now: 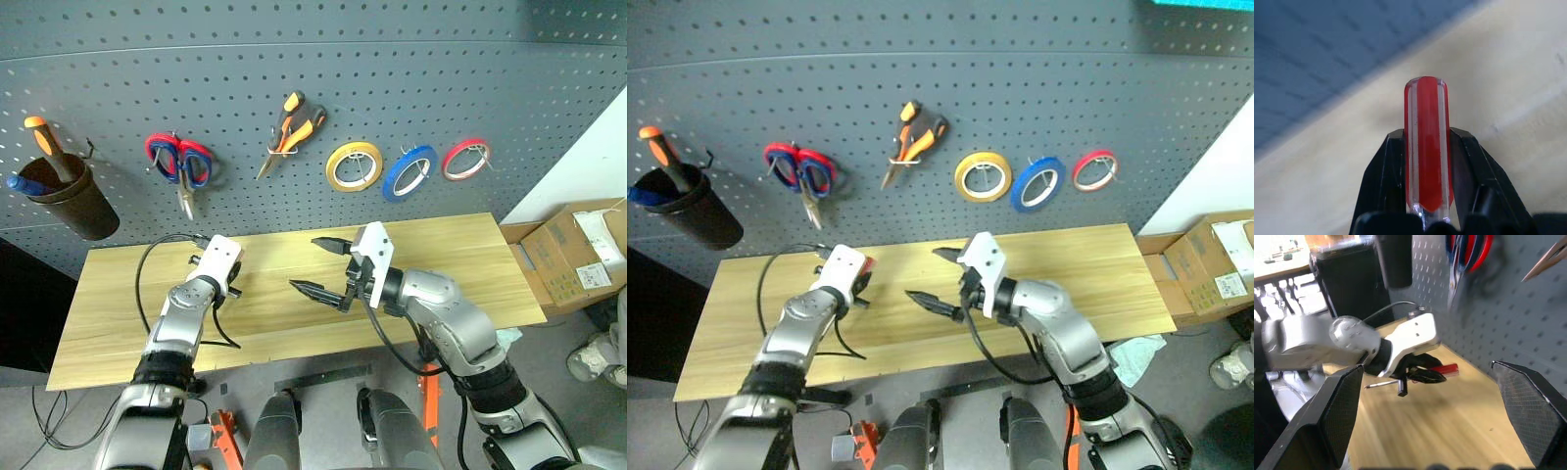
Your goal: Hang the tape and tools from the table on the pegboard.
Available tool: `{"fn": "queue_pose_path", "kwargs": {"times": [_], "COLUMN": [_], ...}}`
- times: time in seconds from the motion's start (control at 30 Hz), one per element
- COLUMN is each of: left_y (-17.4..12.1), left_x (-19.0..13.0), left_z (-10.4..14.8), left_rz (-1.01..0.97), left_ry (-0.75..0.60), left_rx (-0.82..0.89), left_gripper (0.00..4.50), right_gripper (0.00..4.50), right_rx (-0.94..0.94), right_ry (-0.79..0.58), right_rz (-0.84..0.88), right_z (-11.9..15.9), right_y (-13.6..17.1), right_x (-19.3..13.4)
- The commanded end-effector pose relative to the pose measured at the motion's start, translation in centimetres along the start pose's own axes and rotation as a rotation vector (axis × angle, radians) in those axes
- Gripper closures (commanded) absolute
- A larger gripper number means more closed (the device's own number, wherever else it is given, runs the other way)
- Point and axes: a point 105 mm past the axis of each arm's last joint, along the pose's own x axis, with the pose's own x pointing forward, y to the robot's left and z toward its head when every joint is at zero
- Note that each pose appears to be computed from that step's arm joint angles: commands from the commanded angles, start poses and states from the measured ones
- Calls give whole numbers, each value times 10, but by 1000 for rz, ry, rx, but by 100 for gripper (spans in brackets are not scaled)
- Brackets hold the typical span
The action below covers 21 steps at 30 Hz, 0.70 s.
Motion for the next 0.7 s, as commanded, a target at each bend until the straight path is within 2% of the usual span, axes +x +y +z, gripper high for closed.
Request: {"fn": "queue_pose_path", "kwargs": {"times": [0.03,0.17,0.4,0.57,0.7], "left_y": [30,58,94,115,130], "left_x": [-22,-50,-82,-70,-54], "left_z": [32,51,56,87,127], "left_rz": [205,393,632,668,640], "left_ry": [-117,-197,-234,-316,-425], "left_rx": [-9,-1,22,1,-36], "left_gripper": [363,363,363,363,363], "right_gripper": [0,0,0,0,0], "right_rx": [-8,21,-4,-33,-80], "right_ry": [-108,-204,-243,-276,-321], "right_rz": [-4,2,45,37,13], "right_z": [25,45,56,63,73], "right_y": [0,0,-2,-11,-17], "right_x": [0,7,23,27,31]}}
